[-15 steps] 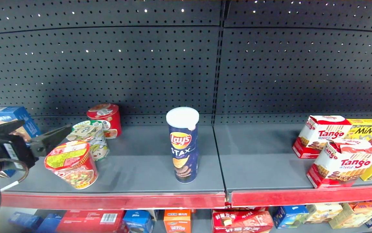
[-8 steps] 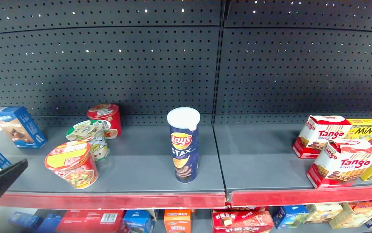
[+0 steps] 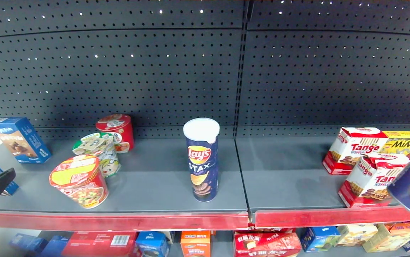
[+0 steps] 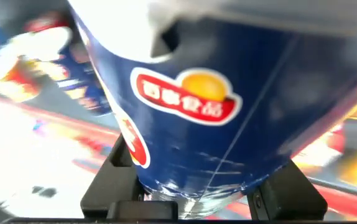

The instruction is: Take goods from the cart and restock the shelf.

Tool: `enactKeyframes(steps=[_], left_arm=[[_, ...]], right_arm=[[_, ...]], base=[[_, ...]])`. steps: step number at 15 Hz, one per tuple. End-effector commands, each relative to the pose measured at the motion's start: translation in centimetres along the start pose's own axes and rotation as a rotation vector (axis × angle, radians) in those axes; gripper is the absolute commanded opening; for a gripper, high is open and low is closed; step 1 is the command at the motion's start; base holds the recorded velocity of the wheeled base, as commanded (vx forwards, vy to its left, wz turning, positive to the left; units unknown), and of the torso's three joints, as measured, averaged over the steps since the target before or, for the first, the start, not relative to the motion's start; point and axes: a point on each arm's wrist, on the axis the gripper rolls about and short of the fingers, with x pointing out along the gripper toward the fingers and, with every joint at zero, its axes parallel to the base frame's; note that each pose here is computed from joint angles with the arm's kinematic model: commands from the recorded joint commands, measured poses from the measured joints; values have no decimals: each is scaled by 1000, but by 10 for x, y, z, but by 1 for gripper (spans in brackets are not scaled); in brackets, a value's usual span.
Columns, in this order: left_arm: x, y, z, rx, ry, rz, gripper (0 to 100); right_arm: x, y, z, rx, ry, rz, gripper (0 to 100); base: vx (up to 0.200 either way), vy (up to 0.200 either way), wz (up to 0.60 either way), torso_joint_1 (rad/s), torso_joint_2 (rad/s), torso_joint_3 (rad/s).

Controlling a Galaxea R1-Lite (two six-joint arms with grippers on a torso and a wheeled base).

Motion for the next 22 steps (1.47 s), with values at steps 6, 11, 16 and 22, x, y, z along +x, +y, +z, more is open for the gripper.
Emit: enactKeyframes(steps=[6, 11, 16, 22], left_arm=[[0, 0, 0, 0, 2, 5, 100], [-2, 1, -1, -2, -3, 21, 100], [-1, 0, -7, 4, 15, 15, 100], [0, 0, -13, 11, 39, 14, 100]], right_arm=[[81, 32, 5, 52, 51, 131, 0], [125, 31, -25, -47, 49, 117, 0], [159, 34, -34, -145, 108, 199, 0], [239, 35, -47, -221, 77, 214, 0]], base=[[0, 0, 0, 0, 0, 0], [0, 0, 0, 0, 0, 0], [0, 0, 0, 0, 0, 0], [0, 0, 0, 0, 0, 0]])
